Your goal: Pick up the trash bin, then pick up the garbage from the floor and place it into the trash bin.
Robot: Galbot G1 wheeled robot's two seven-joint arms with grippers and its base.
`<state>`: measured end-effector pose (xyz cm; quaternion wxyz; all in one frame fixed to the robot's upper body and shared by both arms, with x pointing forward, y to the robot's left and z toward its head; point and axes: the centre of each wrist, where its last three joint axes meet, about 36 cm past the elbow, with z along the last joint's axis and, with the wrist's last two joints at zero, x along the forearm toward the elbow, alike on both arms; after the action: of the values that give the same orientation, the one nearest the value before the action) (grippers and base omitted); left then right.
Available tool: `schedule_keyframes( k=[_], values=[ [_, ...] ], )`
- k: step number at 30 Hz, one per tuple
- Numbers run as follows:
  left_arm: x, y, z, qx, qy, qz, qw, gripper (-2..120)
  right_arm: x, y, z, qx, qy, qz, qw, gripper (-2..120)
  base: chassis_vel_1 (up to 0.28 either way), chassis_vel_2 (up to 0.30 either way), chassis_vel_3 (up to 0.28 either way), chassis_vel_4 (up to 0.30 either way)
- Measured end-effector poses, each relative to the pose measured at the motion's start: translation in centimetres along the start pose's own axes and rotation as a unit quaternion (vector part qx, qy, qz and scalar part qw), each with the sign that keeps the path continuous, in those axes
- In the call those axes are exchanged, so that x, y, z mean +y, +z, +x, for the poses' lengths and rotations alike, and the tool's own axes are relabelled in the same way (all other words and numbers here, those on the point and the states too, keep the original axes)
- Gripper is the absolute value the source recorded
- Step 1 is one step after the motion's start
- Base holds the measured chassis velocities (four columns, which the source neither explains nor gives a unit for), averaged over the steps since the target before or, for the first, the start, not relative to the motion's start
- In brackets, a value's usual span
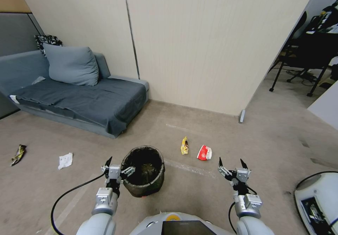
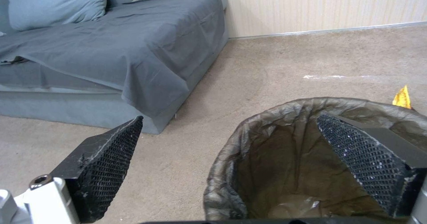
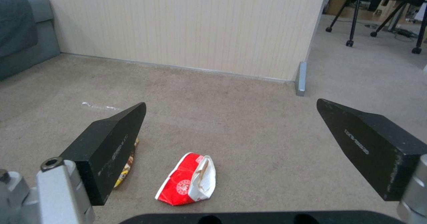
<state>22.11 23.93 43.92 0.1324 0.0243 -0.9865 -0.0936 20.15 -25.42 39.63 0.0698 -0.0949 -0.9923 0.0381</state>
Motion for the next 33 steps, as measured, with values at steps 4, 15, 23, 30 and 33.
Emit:
schedule_keyframes(
  k=[4, 15, 23, 30, 33],
  values=[
    [0.6, -0.5, -0.7, -0.001, -0.002, 0.004, 1.0, 100, 0.0, 0.1, -0.2, 0.002, 0.001, -0.006, 1.0, 100, 0.0, 0.0, 0.0, 0.0],
    [2.9, -1.7, -5.3, 0.033, 0.017, 0.054, 0.9978, 100, -0.2, 0.2, -0.5, 0.012, 0.002, -0.003, 1.0, 100, 0.0, 0.0, 0.0, 0.0],
    [1.8, -1.3, -7.5, 0.143, 0.043, 0.127, 0.9806, 100, -0.2, 0.1, -0.5, 0.017, 0.001, 0.006, 1.0, 100, 0.0, 0.0, 0.0, 0.0],
    [2.0, -0.5, -8.5, 0.195, 0.026, 0.125, 0.9724, 100, -0.2, 0.5, -0.4, 0.022, 0.005, 0.007, 1.0, 100, 0.0, 0.0, 0.0, 0.0],
    [2.3, -0.2, -9.3, 0.208, 0.022, 0.125, 0.9698, 100, -0.2, 0.7, -0.3, 0.023, 0.005, 0.009, 1.0, 100, 0.0, 0.0, 0.0, 0.0]
  ],
)
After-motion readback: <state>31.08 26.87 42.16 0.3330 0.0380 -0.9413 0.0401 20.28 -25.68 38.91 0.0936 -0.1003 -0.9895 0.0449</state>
